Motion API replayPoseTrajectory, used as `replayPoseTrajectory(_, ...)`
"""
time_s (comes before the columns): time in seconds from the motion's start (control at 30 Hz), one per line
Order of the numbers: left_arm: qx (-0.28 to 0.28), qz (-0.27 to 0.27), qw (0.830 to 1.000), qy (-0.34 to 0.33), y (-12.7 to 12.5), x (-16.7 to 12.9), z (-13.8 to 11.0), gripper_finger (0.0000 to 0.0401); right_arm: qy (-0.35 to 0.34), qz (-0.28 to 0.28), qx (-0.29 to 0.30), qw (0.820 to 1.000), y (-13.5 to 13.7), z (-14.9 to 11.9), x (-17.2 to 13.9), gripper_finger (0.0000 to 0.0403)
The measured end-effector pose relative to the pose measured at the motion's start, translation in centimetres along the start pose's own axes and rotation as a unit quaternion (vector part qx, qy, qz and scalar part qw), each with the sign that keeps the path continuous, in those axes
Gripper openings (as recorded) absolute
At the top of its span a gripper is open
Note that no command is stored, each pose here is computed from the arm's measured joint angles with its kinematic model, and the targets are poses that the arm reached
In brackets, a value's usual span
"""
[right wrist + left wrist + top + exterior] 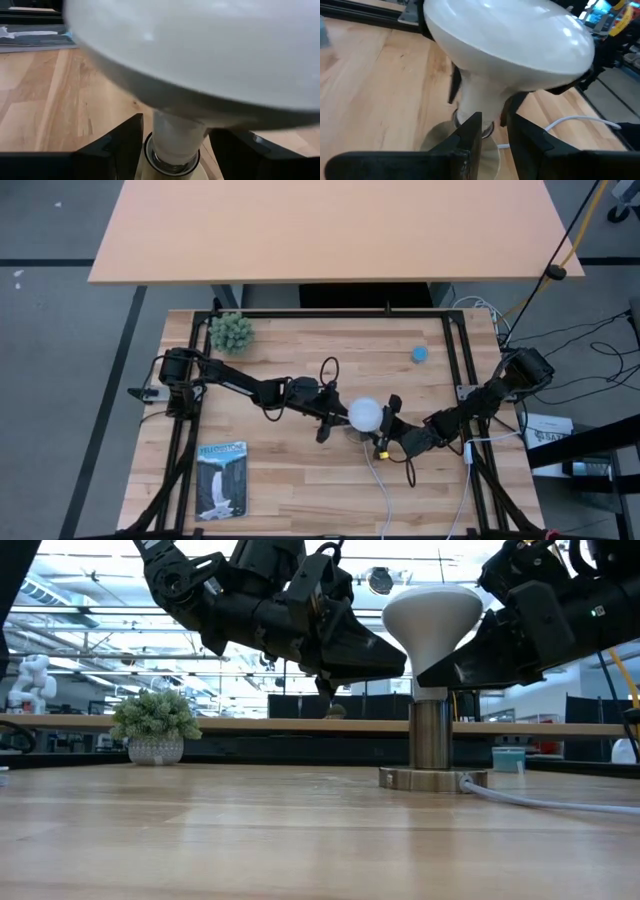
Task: Screw lightbulb
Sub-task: Insert the lightbulb into the desk lamp
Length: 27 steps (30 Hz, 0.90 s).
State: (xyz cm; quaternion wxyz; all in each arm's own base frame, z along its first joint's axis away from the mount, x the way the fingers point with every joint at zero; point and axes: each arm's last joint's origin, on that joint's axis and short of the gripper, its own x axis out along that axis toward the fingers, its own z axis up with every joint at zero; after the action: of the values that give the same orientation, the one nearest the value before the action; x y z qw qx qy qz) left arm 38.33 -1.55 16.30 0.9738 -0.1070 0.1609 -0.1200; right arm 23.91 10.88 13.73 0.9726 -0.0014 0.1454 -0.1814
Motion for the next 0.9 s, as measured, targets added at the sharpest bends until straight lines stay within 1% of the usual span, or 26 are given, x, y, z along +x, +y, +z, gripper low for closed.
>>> replayPoseTrajectory(0.23, -0.012, -0.027, 1.000, 0.006, -0.3, 0.0, -0.1, 0.0096, 0.000, 0.000, -0.001, 1.000, 0.0, 0.0, 0.0, 0.0212)
replayPoseTrajectory(0.33, -0.012, -0.030, 0.999, 0.007, -0.5, 0.1, -0.1, 0.0096, 0.000, 0.000, -0.001, 1.000, 0.0, 0.0, 0.0, 0.0212)
replayPoseTrajectory(0.47, -0.010, -0.027, 1.000, 0.004, -0.6, 0.2, 0.1, 0.0096, 0.000, 0.000, 0.000, 1.000, 0.0, 0.0, 0.0, 0.0212)
replayPoseTrajectory(0.67, -0.001, -0.028, 1.000, -0.014, -0.7, 0.6, 1.6, 0.0096, -0.004, 0.000, 0.004, 1.000, 0.0, 0.1, 0.1, 0.0212)
replayPoseTrajectory(0.77, 0.008, -0.026, 1.000, -0.003, -0.7, 0.7, 1.8, 0.0096, -0.004, 0.000, 0.004, 1.000, 0.0, 0.1, 0.1, 0.0212)
replayPoseTrajectory(0.9, 0.004, -0.023, 1.000, 0.012, -0.7, 0.8, 1.6, 0.0096, -0.004, 0.000, 0.005, 1.000, 0.0, 0.1, 0.1, 0.0212)
